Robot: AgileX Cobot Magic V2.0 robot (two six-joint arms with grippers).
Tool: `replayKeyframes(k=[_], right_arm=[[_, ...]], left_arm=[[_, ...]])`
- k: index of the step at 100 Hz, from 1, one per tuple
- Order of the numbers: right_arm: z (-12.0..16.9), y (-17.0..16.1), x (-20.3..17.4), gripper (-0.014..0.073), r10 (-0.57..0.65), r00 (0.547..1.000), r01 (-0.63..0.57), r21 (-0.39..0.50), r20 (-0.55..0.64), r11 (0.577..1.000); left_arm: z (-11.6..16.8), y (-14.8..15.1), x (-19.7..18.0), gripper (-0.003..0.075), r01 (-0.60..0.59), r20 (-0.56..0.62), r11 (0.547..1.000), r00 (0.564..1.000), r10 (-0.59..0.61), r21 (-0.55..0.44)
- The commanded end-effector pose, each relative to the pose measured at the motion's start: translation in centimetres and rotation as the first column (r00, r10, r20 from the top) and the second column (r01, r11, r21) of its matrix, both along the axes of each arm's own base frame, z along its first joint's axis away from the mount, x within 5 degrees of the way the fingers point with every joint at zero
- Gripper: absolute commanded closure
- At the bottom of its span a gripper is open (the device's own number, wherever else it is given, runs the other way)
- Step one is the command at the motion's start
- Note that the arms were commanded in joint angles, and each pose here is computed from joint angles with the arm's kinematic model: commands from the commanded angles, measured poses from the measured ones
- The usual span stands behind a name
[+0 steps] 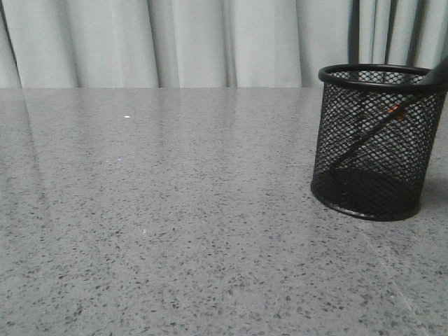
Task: Put scissors into bucket
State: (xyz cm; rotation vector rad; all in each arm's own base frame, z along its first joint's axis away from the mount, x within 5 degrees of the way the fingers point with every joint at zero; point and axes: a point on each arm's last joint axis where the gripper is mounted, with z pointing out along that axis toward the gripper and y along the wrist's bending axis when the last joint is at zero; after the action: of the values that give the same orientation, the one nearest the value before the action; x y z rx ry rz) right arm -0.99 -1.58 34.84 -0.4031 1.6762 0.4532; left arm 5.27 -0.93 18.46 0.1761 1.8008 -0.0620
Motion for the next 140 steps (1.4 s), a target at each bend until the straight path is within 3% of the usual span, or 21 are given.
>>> replayKeyframes(k=[1, 73, 89, 97, 104, 126, 140], right_arm=[[1.2, 0.1, 0.1, 0.0640, -0.006, 0.997, 0.004, 0.036, 0.073, 0.999], [0.8, 0.2, 0.3, 0.0640, -0.005, 0.998, 0.003, 0.027, 0.058, 1.000], [0.1, 0.3, 0.6, 0.0640, -0.012, 1.000, 0.012, -0.002, 0.026, 1.000], [-0.4, 0.0, 1.3, 0.0640, -0.077, 0.995, 0.083, -0.081, 0.068, 0.993], [-1.0, 0.3, 1.9, 0.0640, -0.083, 0.993, 0.091, -0.095, 0.083, 0.991], [-4.5, 2.5, 4.2, 0.0640, -0.087, 0.987, 0.085, 0.020, 0.137, 0.996], [-7.8, 3.2, 5.8, 0.0641, -0.195, 0.964, 0.173, 0.130, 0.181, 0.976]], left_arm=[[-0.2, 0.1, 0.1, 0.0741, -0.015, 0.065, 1.000, 0.998, 0.016, -0.022], [-0.2, 0.1, 0.1, 0.0741, -0.015, 0.065, 1.000, 0.998, 0.016, -0.022], [-0.2, 0.1, 0.1, 0.0741, -0.015, 0.065, 1.000, 0.998, 0.016, -0.022], [-0.2, 0.1, 0.1, 0.0741, -0.015, 0.065, 1.000, 0.998, 0.016, -0.022], [-0.2, 0.1, 0.1, 0.0741, -0.015, 0.065, 1.000, 0.998, 0.016, -0.022], [-0.2, 0.1, 0.1, 0.0741, -0.015, 0.065, 1.000, 0.998, 0.016, -0.022], [-0.2, 0.1, 0.1, 0.0741, -0.015, 0.065, 1.000, 0.998, 0.016, -0.022]])
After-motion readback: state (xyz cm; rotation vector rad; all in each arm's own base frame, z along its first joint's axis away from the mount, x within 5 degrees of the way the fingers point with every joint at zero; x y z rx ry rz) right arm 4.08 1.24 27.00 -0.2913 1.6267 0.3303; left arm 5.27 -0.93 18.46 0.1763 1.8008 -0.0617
